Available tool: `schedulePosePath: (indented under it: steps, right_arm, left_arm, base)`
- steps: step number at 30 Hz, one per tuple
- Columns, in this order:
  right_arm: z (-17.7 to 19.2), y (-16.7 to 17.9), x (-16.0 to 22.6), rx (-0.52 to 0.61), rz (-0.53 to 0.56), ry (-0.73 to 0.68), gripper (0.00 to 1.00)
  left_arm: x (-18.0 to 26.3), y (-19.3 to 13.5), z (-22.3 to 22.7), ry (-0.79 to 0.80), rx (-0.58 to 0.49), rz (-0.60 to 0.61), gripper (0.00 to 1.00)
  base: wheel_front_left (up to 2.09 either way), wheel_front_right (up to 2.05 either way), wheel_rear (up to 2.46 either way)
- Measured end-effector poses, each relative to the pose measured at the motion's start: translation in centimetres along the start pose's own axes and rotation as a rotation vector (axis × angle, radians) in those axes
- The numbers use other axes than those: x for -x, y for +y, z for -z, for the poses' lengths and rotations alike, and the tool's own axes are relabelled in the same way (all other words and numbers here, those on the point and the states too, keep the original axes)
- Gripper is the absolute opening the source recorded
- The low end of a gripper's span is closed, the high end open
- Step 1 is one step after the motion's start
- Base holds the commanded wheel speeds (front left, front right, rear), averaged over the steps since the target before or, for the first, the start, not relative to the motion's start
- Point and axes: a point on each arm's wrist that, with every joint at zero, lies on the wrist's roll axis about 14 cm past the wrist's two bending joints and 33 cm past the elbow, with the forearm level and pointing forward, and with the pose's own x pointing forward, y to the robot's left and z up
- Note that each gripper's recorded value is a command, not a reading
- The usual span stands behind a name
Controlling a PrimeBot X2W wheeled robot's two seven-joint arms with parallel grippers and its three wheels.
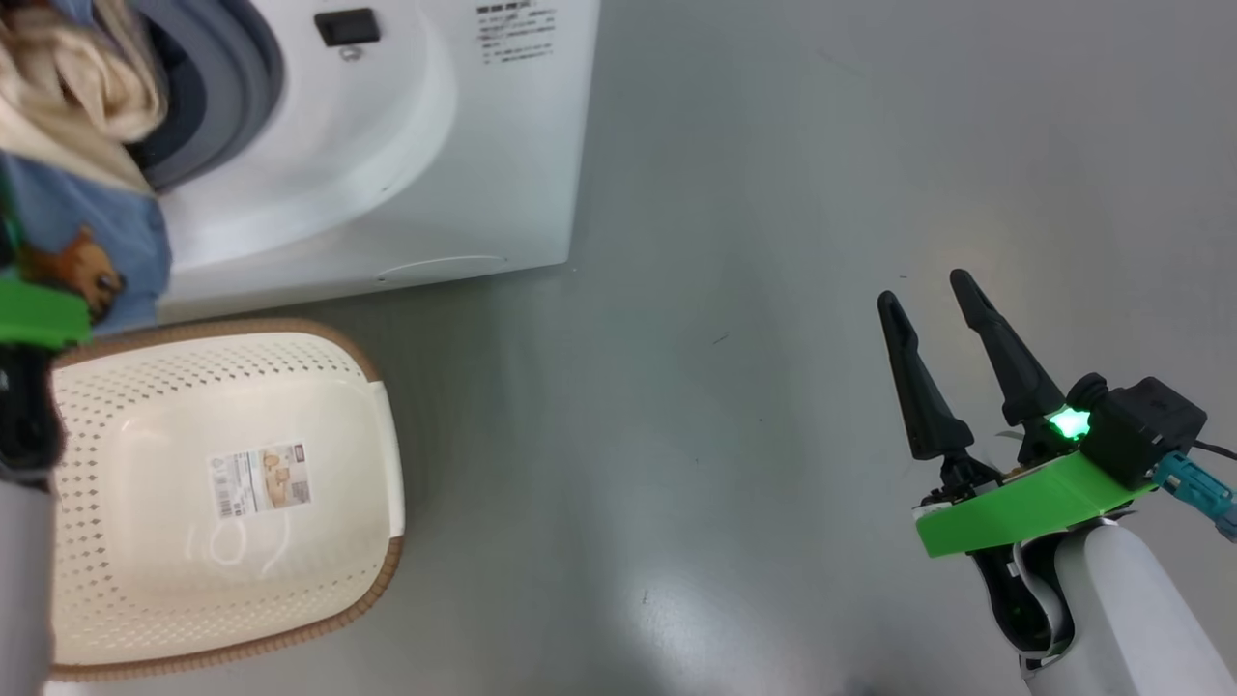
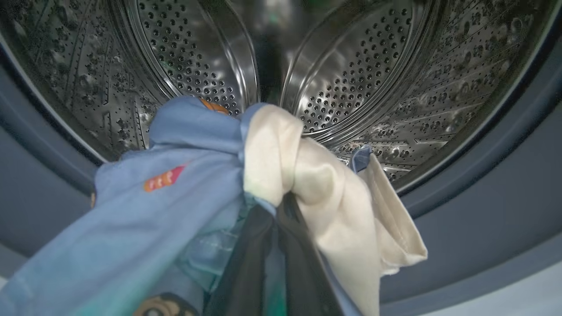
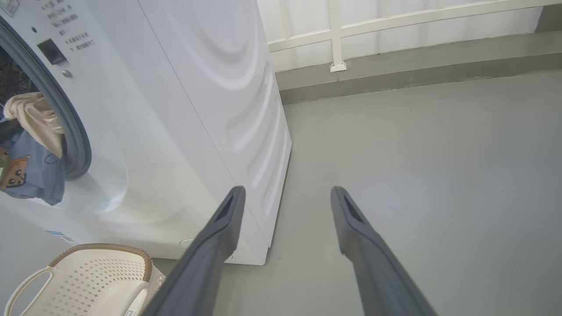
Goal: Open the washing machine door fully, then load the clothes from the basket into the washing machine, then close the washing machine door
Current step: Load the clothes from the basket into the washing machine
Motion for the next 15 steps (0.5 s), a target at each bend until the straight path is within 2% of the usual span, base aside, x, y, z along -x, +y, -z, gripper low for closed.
schedulePosePath:
  steps: [10, 15]
  right_arm:
    - [0.3, 0.1, 0.6, -0.013, 0.012, 0.01, 1.0]
    - [0.6, -0.5, 1.0, -0.009, 0.031, 0.023, 1.0]
  left_arm:
    - [-4.0, -1.0, -2.6, -0.04, -0.021, 0.021, 0.0]
    - [-6.0, -0.8, -3.9, -0.061, -0.073, 0.014, 0.0]
  base:
    - [0.0, 0.0, 0.0]
    - [0.0, 0.0, 0.0]
